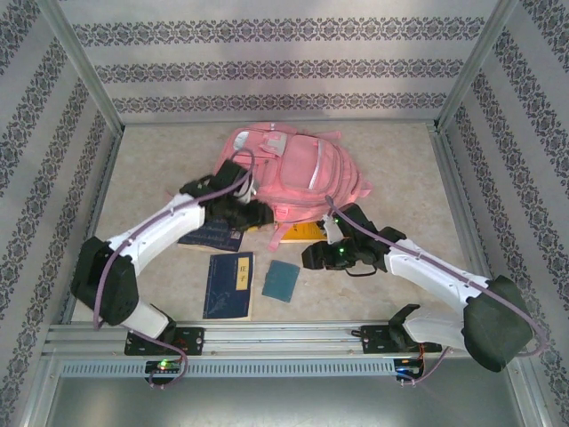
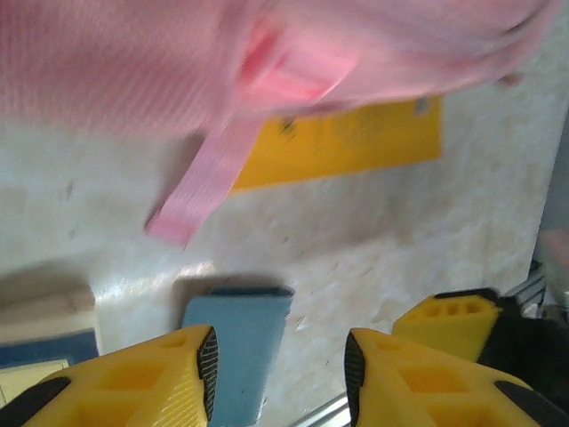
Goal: Pack the student bag
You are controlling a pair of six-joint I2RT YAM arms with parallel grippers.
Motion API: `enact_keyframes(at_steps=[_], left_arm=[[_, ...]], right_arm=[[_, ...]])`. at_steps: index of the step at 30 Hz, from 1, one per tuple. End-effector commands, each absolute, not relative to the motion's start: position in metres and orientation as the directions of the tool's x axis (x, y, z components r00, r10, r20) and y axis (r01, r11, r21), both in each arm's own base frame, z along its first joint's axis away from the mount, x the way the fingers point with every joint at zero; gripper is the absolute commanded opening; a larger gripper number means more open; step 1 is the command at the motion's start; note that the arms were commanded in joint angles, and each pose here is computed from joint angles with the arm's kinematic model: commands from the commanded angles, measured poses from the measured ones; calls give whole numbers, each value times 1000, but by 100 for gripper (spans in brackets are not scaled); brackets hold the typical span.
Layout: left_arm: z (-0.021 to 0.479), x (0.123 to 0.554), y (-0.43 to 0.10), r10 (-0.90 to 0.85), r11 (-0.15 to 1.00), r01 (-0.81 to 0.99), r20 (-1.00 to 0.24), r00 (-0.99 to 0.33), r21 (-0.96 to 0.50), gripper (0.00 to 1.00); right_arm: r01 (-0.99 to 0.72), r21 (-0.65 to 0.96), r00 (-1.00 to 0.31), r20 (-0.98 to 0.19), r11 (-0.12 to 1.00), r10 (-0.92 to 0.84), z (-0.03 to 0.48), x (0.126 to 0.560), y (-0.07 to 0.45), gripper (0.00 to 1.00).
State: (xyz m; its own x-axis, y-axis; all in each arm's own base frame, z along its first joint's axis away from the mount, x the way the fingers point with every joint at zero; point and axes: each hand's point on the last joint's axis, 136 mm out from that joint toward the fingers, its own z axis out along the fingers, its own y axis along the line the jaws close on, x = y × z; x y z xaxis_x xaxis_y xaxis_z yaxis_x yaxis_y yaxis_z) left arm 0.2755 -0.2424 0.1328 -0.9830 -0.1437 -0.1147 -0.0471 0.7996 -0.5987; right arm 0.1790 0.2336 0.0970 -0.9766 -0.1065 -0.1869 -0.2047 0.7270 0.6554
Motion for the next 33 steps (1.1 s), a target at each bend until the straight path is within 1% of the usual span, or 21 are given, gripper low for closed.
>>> enact_keyframes(at_steps=[1, 4, 7, 13, 16, 20, 24, 26, 33], left_arm=[[135, 275, -261, -219, 664, -51, -129, -967, -746, 43], [110, 256, -262, -183, 666, -53, -94, -979, -744, 44], [88, 239, -269, -133, 680, -52, -54, -990, -731, 44], [60, 225, -264, -149, 695, -94, -14, -989, -713, 43], [43, 213, -260, -140, 724, -125, 32, -990, -679, 43], [30, 204, -257, -136, 744, -142, 60, -989, -653, 43], [23, 203, -261, -121, 736, -146, 84, -989, -661, 43], [19, 201, -266, -108, 729, -150, 105, -989, -668, 41], [16, 202, -271, -103, 719, -151, 111, -989, -678, 33]], right_arm=[[-148, 729, -989, -103, 668, -107, 90, 171, 245, 56], [-68, 754, -998, -42, 653, -55, 76, 176, 245, 56], [12, 795, -1000, 6, 607, 12, 67, 183, 248, 54], [58, 789, -998, 68, 612, 6, 44, 175, 261, 51], [95, 786, -995, 100, 611, 27, 32, 174, 263, 51], [106, 793, -994, 101, 600, 41, 29, 179, 268, 50], [92, 795, -994, 104, 600, 14, 27, 179, 278, 50], [88, 795, -994, 109, 600, 2, 27, 180, 282, 50], [48, 815, -997, 74, 578, -21, 42, 183, 289, 47]])
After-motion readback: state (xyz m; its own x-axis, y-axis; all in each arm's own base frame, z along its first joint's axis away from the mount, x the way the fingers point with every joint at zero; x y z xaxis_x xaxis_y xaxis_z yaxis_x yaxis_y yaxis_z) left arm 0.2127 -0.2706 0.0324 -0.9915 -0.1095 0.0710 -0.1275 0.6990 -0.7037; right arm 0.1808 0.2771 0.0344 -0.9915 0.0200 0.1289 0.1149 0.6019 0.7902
